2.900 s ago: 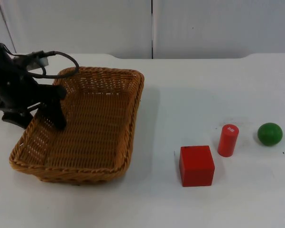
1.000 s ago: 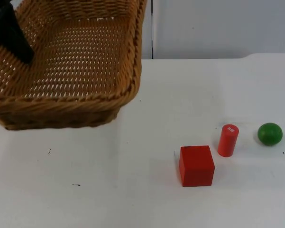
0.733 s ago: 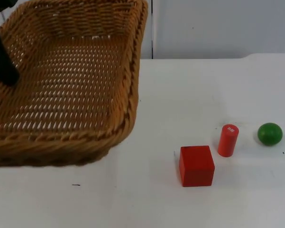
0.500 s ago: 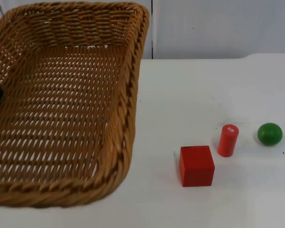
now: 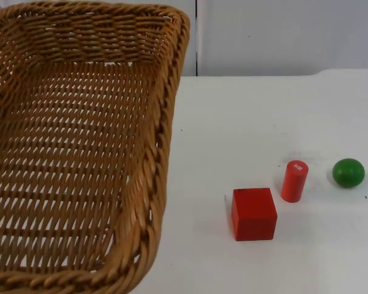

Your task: Pick up the basket with the left hand and place the object to the left of the red cylinder into the basket with the right hand.

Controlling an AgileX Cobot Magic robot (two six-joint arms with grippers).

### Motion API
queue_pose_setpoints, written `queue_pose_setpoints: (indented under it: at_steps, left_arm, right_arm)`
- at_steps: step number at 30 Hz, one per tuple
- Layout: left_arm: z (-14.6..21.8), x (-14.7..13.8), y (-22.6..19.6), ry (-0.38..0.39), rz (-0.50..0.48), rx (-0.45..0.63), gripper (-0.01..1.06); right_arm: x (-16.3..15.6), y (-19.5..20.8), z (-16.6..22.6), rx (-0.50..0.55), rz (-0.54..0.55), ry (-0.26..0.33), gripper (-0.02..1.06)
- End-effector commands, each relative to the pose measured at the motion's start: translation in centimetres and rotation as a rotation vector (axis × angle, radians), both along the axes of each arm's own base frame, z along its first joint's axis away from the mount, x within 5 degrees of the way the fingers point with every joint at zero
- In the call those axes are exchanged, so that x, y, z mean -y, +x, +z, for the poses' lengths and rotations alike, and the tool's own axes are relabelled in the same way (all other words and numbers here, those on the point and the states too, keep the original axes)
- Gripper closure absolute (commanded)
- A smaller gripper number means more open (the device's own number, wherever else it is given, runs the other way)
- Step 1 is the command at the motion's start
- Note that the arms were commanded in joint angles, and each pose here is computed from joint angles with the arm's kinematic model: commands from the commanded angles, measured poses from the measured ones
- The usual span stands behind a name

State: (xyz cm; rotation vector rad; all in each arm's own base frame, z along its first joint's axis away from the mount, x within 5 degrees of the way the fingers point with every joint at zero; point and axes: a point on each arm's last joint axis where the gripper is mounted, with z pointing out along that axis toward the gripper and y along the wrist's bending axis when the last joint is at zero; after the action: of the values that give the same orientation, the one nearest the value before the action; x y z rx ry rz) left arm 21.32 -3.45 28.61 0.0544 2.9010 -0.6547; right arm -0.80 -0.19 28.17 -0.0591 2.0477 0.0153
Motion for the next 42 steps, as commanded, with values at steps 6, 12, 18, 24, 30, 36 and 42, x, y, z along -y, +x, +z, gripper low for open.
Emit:
queue_pose_setpoints:
  at_steps: [6, 12, 18, 24, 30, 36, 42]
  left_arm:
    - [0.4, 0.3, -0.2, -0.034, 0.008, 0.009, 1.05]
    - [0.4, 0.3, -0.2, -0.028, 0.007, 0.008, 1.05]
    - [0.4, 0.3, -0.2, -0.028, 0.007, 0.008, 1.05]
    - [0.4, 0.3, -0.2, -0.028, 0.007, 0.008, 1.05]
    - [0.4, 0.3, -0.2, -0.028, 0.007, 0.008, 1.05]
    - [0.4, 0.3, -0.2, -0.028, 0.007, 0.008, 1.05]
    - [0.4, 0.3, -0.2, -0.032, 0.004, 0.01, 1.05]
  right_arm:
    - [0.0, 0.1, -0.1, 0.004, 0.003, -0.011, -0.01]
    - [0.0, 0.1, -0.1, 0.004, 0.003, -0.011, -0.01]
    - [-0.1, 0.1, -0.1, 0.003, 0.005, -0.008, -0.01]
    - [0.1, 0.0, 0.0, 0.013, -0.003, -0.019, -0.01]
    - [0.3, 0.1, 1.2, 0.064, -0.024, -0.048, -0.01]
    - [0.2, 2.9, 2.7, 0.002, -0.021, -0.059, -0.01]
    - [0.0, 6.5, 3.7, -0.036, -0.013, -0.065, -0.01]
